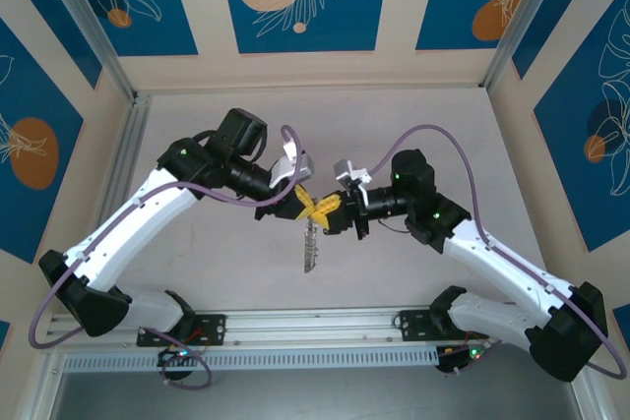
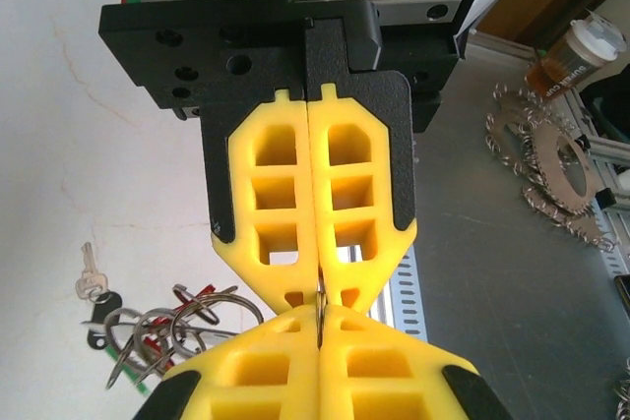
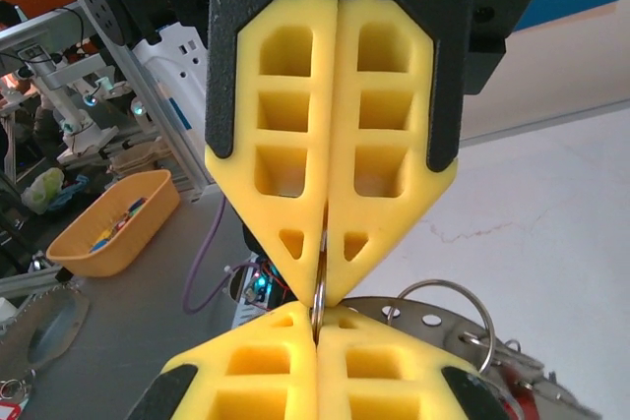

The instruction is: Put the keys on the keyring

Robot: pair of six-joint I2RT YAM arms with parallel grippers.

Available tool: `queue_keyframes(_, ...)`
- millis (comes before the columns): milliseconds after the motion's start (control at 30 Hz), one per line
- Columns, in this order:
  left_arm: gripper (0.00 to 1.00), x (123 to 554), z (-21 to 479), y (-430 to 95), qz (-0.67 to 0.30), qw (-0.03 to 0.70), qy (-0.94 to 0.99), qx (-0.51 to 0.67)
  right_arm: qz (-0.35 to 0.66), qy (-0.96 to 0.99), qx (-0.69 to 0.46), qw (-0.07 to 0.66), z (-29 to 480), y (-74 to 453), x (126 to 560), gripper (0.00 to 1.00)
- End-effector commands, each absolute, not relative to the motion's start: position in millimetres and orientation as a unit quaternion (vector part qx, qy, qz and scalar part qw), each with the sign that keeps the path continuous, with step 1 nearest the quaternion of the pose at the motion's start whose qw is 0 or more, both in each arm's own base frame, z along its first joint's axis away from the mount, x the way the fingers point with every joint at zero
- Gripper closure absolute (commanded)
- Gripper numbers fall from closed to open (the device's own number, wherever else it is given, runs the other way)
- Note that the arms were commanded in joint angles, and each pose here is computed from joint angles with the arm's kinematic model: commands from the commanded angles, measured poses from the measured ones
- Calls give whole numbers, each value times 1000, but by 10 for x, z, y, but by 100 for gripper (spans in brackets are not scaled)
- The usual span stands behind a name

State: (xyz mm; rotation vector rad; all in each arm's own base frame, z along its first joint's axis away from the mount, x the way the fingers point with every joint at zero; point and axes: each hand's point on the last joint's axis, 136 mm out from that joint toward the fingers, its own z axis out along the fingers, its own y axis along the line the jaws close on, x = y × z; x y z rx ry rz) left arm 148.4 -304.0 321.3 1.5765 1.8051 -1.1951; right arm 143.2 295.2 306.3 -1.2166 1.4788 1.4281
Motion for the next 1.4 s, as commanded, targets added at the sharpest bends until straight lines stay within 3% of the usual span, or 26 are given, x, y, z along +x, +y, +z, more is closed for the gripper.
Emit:
queue_keyframes(0,100,1431,3245,-3061,-440,228,645,581,551,525,-494,421,3305,2903,1359,100)
queue_keyframes(67,100,1451,3262,-3074,-442,236,645,578,551,520,-495,425,3321,2889,1342,100)
queue_keyframes(167,78,1451,3306,-3091,-452,245,640,571,550,518,-490,435,3350,2877,1367,100)
queue_keyframes(267,68,1444,3379,-3114,-471,258,630,560,553,514,-476,450,3395,2847,1416,100)
queue_keyframes(500,59,1506,3487,-3171,-509,298,613,526,572,497,-440,482,3518,2767,1479,100)
queue_keyframes(567,60,1529,3501,-3201,-518,305,608,518,574,496,-432,488,3531,2759,1498,100)
queue_keyframes(933,100,1632,3557,-3270,-538,337,595,492,592,477,-386,522,3602,2689,1549,100)
queue_keyframes(1133,100,1696,3576,-3246,-515,358,601,496,586,492,-395,509,3563,2757,1539,100)
queue_keyframes(1300,100,1670,3478,-3158,-471,343,620,526,534,539,-432,488,3452,2745,1476,68)
queue_keyframes(1367,100,1667,3432,-3120,-452,333,627,540,514,554,-444,482,3411,2709,1469,63)
